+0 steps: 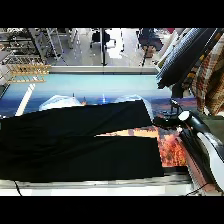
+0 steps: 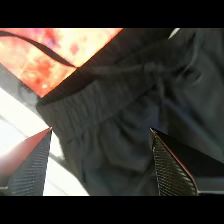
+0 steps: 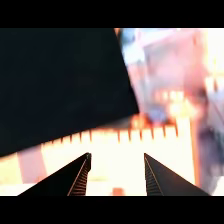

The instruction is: Fold the clothes and pants, and hang the long-sleeved shirts on hangers.

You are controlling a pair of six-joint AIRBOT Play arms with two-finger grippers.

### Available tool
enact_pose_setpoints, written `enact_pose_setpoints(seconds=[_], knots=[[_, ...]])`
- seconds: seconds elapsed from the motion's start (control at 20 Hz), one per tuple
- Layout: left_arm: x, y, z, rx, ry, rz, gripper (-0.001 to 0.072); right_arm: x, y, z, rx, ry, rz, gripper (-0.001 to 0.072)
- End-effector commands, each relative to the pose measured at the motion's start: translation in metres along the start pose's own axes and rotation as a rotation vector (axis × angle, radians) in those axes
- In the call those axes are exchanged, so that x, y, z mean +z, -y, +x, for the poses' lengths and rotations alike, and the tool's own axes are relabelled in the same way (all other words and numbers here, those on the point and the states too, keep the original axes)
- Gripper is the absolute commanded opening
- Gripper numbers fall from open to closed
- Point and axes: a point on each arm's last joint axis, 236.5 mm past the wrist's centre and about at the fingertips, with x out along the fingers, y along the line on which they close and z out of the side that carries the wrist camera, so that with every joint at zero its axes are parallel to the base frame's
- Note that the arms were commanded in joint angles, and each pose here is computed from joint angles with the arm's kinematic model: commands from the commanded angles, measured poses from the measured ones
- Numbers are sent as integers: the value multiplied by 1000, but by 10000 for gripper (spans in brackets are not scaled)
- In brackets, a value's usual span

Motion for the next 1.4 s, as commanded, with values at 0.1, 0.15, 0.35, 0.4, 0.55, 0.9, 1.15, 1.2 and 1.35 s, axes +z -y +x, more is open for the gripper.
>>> enact_pose_setpoints(seconds=[0.1,0.15,0.35,0.4,0.55,0.9,1.15,1.2,1.35], knots=[[8,10,-6,-39,30,-129,698,10,10,33,-3,-5,40,374],[7,11,-6,-41,22,-129,697,8,12,36,-5,-13,41,374],[-2,12,-6,-44,-15,-126,698,2,9,53,27,-36,78,360],[-5,13,-6,-47,-26,-126,697,5,6,57,48,-22,78,277],[-11,12,-7,-51,-50,-131,692,20,-2,50,74,31,68,9],[-55,-20,7,-53,-134,-242,588,-12,46,-21,-220,-123,-76,8],[-82,-24,40,-55,-167,-291,588,-82,43,-48,-162,-414,-65,412],[-82,-25,46,-56,-158,-298,588,-97,41,-54,-119,-451,-44,419],[-80,-15,60,-109,-141,-343,588,-151,50,-80,-22,-514,25,419]])
